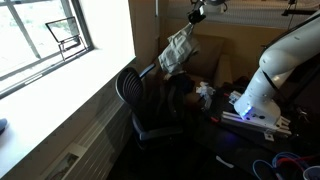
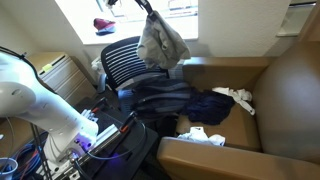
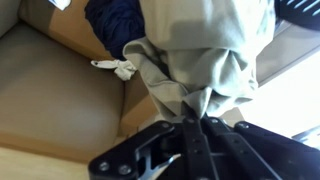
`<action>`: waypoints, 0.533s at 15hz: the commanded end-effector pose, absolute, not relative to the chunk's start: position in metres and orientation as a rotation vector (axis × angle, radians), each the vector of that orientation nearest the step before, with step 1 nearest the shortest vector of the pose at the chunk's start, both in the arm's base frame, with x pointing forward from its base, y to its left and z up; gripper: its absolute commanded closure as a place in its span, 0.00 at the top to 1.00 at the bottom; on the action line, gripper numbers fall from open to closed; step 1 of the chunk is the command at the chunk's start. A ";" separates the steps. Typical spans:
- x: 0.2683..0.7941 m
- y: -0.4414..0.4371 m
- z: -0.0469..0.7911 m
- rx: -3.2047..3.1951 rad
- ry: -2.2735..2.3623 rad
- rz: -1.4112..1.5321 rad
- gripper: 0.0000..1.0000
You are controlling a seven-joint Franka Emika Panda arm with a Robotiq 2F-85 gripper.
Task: Remove the clothing from the left armrest of the black chair and place it on the sofa
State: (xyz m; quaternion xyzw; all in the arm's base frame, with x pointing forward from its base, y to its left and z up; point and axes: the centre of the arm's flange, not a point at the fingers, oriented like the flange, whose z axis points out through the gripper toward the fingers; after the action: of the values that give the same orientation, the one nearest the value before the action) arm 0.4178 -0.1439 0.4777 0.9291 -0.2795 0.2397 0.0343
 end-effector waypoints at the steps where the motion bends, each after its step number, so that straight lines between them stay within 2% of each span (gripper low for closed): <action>1: 0.437 -0.243 0.492 2.679 -1.089 0.856 0.01; 3: 0.442 -0.298 0.476 2.572 -1.232 0.811 0.01; 4: 0.410 -0.258 0.489 2.658 -1.139 0.832 0.03; 6: 0.414 -0.294 0.475 2.602 -1.212 0.801 0.03; 8: 0.408 -0.293 0.473 2.705 -1.199 0.848 0.01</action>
State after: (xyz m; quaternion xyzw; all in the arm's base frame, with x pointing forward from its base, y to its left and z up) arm 0.4228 -0.3007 0.4653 0.8693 -0.4111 0.2621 0.0815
